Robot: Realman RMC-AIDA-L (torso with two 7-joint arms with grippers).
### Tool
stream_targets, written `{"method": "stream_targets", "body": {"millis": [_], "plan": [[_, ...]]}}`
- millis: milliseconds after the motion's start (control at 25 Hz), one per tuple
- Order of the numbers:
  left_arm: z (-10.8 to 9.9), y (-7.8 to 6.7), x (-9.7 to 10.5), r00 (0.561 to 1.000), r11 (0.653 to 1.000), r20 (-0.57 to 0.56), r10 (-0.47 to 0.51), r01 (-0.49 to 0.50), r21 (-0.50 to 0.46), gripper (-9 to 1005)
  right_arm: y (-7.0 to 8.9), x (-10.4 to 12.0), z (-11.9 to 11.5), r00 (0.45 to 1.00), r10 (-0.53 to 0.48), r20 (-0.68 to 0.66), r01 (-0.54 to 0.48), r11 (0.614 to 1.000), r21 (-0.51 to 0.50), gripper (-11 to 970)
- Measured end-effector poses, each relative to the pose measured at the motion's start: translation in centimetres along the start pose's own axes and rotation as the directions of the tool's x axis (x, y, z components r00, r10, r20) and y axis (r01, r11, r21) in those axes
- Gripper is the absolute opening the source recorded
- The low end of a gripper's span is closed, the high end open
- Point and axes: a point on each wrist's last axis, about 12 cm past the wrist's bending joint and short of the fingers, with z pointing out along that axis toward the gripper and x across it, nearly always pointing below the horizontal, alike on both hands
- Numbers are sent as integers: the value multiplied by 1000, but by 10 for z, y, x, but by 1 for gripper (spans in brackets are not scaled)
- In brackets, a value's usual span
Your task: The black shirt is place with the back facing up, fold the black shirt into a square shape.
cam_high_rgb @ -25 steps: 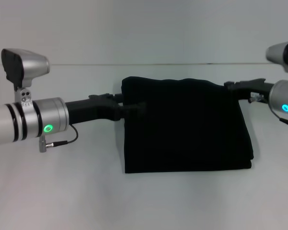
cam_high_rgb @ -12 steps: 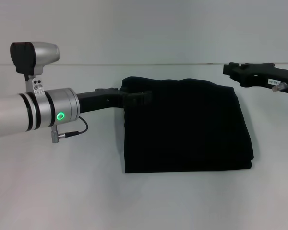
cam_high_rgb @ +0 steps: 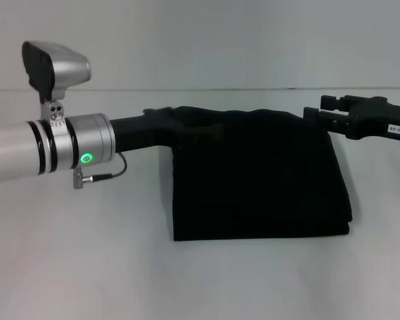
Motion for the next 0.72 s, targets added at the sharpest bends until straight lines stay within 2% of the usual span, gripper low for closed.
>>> {"method": "stream_targets", "body": {"millis": [120, 160, 280, 360, 600, 720], "plan": [[0, -6, -8, 992, 991, 41, 122, -123, 42, 920, 1, -5, -4, 998, -53, -22, 53, 999, -11, 479], [-1, -9, -11, 974, 976, 86, 208, -212, 39, 920, 2, -7, -5, 997, -69, -35, 69, 998, -10, 500], [-2, -9, -13, 958, 963, 112, 264, -269, 25, 920, 2, -15, -2, 991, -94, -99, 94, 996, -2, 562], [-2, -10, -13, 947, 952, 111, 300, -305, 26, 920, 1, -17, 0, 989, -95, -116, 96, 995, -1, 808], [-3, -13, -13, 905, 902, 27, 424, -425, 74, 920, 5, -37, 12, 962, -172, -213, 166, 985, -45, 931], [-7, -17, -15, 882, 876, -9, 471, -467, 121, 920, 8, -46, 19, 952, -210, -224, 199, 977, -72, 930]]}}
